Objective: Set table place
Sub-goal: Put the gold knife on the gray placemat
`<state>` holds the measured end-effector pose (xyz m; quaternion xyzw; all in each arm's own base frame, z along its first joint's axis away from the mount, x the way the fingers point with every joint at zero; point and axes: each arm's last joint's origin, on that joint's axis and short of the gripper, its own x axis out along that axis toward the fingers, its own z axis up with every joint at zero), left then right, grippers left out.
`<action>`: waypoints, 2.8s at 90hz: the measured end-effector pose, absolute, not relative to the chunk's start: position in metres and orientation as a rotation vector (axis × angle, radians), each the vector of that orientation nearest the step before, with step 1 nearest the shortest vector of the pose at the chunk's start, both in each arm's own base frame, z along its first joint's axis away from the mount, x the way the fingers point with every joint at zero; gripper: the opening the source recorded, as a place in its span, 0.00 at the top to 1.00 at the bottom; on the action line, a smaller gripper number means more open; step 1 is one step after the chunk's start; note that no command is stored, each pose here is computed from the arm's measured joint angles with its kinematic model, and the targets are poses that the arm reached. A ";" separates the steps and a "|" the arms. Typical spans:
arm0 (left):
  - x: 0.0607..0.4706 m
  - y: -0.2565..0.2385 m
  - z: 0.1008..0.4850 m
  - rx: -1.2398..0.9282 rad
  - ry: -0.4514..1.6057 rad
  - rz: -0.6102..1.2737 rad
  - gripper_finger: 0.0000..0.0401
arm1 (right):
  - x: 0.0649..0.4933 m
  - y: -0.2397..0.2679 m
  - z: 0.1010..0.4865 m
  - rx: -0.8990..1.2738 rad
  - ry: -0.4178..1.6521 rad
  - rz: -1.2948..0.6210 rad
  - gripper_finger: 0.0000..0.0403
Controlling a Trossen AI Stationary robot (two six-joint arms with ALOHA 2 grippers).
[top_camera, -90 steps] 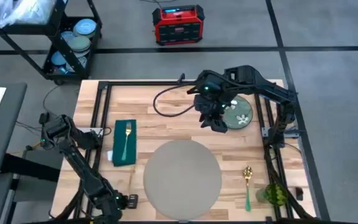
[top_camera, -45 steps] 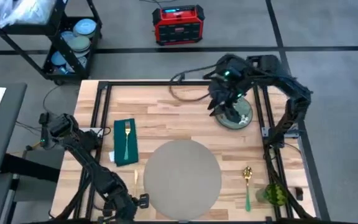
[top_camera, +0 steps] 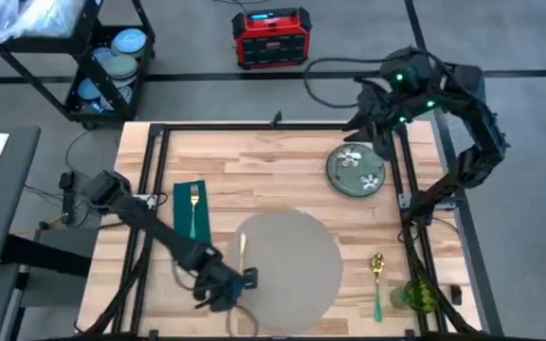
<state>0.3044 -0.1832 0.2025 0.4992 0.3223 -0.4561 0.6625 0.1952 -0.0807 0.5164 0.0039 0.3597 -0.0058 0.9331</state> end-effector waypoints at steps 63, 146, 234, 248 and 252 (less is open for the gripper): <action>0.422 -0.143 0.204 1.355 0.668 -0.809 1.00 | 0.174 -0.097 0.522 0.015 0.710 -0.120 0.72; 0.458 -0.161 0.178 1.307 0.613 -0.708 1.00 | 0.181 -0.081 0.522 0.089 0.705 -0.072 0.72; 0.466 -0.152 0.183 1.221 0.528 -0.709 1.00 | 0.186 -0.070 0.522 0.056 0.708 -0.010 0.72; 0.467 -0.150 0.183 1.173 0.535 -0.703 1.00 | 0.187 -0.068 0.522 0.052 0.709 0.002 0.72; 0.467 -0.150 0.183 1.169 0.534 -0.704 1.00 | 0.187 -0.068 0.522 0.052 0.708 0.002 0.72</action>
